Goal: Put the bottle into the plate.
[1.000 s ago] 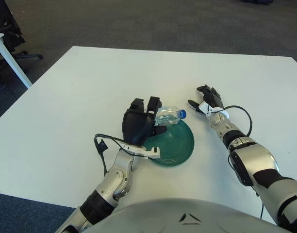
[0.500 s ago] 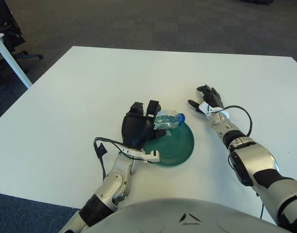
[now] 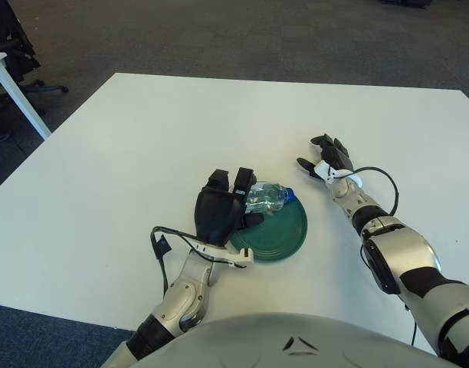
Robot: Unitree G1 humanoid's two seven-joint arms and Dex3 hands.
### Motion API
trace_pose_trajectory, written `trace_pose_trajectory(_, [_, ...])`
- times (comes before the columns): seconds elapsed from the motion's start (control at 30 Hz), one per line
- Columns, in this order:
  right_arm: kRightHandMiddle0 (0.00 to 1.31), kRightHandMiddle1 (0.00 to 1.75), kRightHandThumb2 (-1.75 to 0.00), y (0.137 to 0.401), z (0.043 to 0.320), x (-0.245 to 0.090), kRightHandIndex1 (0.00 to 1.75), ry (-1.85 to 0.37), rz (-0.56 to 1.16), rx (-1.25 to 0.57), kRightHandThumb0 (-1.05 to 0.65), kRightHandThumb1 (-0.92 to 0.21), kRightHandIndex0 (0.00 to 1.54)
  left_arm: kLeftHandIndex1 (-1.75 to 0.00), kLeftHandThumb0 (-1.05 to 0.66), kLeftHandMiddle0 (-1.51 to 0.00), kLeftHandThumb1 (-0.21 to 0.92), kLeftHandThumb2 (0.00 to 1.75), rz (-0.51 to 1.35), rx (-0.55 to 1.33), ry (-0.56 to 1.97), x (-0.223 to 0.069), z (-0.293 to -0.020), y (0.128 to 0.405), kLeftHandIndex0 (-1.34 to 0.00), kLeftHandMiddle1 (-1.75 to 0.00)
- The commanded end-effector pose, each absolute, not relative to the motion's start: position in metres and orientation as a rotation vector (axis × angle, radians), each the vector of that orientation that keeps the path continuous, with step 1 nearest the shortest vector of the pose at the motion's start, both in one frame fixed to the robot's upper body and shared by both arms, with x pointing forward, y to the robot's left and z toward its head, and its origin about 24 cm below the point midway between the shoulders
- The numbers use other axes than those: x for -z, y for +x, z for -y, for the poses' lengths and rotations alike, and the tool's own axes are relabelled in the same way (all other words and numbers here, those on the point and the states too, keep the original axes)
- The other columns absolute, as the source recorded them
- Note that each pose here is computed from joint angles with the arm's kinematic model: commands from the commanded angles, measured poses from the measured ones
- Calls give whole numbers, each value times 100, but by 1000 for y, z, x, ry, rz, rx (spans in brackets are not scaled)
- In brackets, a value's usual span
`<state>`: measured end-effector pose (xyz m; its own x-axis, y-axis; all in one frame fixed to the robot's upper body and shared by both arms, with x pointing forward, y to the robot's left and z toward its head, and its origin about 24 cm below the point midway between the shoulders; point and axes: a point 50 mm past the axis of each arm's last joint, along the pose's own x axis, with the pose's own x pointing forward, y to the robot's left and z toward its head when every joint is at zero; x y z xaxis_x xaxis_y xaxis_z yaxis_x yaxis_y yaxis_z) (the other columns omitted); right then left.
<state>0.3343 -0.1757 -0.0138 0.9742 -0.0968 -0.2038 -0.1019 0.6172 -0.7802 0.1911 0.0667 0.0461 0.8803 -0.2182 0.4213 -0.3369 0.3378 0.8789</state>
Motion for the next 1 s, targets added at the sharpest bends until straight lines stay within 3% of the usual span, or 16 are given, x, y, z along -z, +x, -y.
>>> trace_pose_trajectory(0.0, [0,91,-45,288,200,65,7,-917,-531,-38,-77,-92,62,-175,-41,-98,56,101,532,-75,1256,-43,-67,187,-43,-175])
trace_pose_trajectory(0.97, [0,91,-47,290,198,63,8,-920,-507,-40,-78,-92,62,-175,-41,-95,55,101,466,65,1220,-28,-60,171,-43,-175])
